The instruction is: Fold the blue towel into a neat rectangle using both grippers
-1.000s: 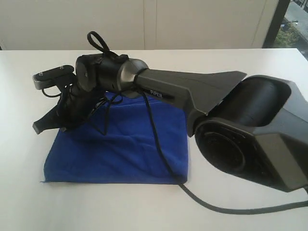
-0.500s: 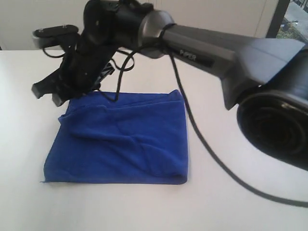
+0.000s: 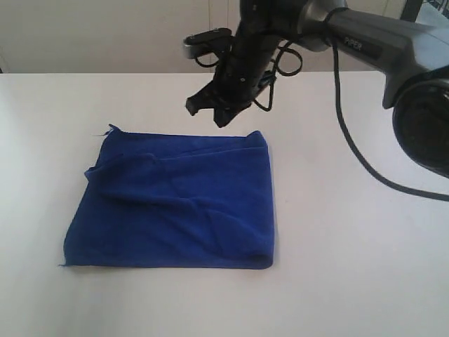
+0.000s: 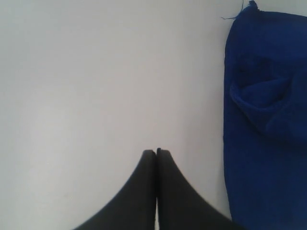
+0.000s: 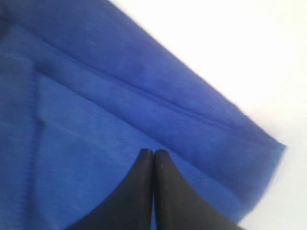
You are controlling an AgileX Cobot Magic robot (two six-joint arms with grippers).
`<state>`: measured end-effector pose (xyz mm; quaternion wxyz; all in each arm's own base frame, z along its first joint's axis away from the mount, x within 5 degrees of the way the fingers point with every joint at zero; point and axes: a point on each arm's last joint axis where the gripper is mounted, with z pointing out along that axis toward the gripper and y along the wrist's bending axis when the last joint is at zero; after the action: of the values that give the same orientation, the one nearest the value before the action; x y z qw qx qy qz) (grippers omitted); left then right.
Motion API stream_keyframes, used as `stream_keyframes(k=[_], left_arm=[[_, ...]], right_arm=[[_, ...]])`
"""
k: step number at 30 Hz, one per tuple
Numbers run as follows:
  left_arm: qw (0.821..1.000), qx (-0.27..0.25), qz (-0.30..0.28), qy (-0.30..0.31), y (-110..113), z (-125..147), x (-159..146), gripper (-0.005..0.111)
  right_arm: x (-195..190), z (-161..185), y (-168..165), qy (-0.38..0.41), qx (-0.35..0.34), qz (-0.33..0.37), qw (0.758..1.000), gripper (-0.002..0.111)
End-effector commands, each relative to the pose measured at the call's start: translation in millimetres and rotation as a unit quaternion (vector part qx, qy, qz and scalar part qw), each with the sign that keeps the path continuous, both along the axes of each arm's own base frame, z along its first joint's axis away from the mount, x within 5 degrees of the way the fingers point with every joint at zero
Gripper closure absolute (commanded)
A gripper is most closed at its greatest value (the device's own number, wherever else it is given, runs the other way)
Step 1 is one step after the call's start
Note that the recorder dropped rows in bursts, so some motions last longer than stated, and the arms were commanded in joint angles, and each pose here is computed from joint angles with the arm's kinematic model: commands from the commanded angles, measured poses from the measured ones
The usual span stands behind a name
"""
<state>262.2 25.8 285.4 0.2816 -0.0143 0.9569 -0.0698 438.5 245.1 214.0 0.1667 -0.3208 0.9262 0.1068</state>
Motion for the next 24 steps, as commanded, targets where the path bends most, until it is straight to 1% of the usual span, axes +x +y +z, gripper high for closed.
stream_keyframes(k=[1,6,13,15,18,21,22,24], left_arm=[[1.000,-0.008,0.003,0.001,-0.6,1.0,-3.1,0.107],[1.000,-0.008,0.003,0.001,-0.6,1.0,-3.1,0.107],[1.000,-0.008,0.003,0.001,-0.6,1.0,-3.1,0.107],[1.000,-0.008,0.003,0.001,-0.6,1.0,-3.1,0.107],[1.000,-0.008,0.003,0.001,-0.6,1.0,-3.1,0.107],[1.000,-0.008,0.003,0.001,-0.6,1.0,-3.1,0.107],[1.000,-0.008,0.003,0.001,-0.6,1.0,-3.1,0.107],[1.000,-0.008,0.003,0.001,-0.6,1.0,-3.1,0.107]], right_arm=[[18.3,-22.8,-24.5,0.008,-0.015,-0.007,1.000,0.108],[33.7,-45.5,-46.6,0.018,-0.017,-0.035,0.999,0.108],[41.1,-80.4,-53.6,0.030,-0.035,-0.029,0.998,0.108],[42.6,-86.1,-59.4,0.033,-0.056,-0.035,0.997,0.108],[43.3,-91.0,-74.8,0.048,-0.103,-0.066,0.991,0.108],[42.3,-91.9,-96.2,0.071,-0.161,-0.079,0.981,0.108],[41.6,-92.4,-105.7,0.084,-0.180,-0.094,0.975,0.108],[44.3,-92.0,-119.4,0.085,-0.198,-0.112,0.970,0.108]])
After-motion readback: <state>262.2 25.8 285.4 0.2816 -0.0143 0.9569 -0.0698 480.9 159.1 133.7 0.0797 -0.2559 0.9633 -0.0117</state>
